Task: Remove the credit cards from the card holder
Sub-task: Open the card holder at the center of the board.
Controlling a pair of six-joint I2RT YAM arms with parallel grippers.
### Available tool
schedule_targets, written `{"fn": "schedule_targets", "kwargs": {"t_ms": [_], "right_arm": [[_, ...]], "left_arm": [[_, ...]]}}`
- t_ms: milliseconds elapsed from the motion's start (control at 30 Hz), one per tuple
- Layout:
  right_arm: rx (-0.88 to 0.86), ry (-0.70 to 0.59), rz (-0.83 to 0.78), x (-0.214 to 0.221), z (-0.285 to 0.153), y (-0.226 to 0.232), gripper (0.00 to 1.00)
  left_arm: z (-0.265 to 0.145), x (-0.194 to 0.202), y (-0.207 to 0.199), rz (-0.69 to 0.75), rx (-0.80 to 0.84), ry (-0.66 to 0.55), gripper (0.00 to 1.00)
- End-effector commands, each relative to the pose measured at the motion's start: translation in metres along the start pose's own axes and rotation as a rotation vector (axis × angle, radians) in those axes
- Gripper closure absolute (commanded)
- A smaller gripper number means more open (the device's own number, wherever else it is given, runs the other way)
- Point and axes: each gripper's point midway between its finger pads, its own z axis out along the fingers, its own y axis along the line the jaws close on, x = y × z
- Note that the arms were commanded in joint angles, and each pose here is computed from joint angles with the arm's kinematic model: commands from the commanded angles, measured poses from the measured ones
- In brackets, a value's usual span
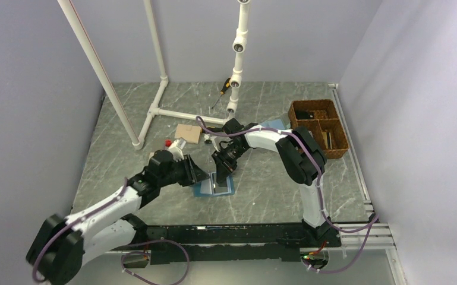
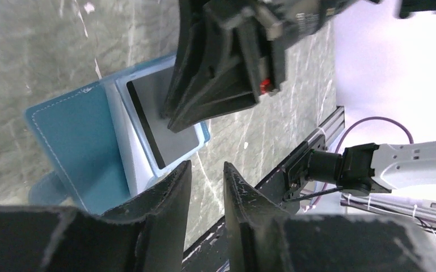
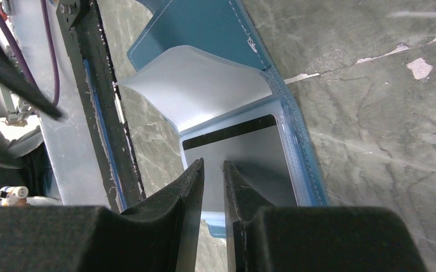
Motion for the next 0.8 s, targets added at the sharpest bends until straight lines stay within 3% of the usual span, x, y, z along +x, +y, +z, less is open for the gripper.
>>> {"fn": "schedule_targets", "kwargs": {"t_ms": [0,333,767], "right_arm": [[0.024,0.007,-0.037,-0.004,0.000,-0.005,0.78],[0.032,0.020,-0.050,-0.003,-0.002,-0.006,0.77],[0.025,0.016,-0.081,-0.008,-0.009,0.001,0.76]], "left_arm": [[0.022,0.005,-0.010,-0.043,0.091,0.051,0.68],[0.056,0.027,0.041,-0.102,-0.077,0.134,0.67],[0.068,0.039,0.051,-0.100,-0.076,0.192,0.65]]}}
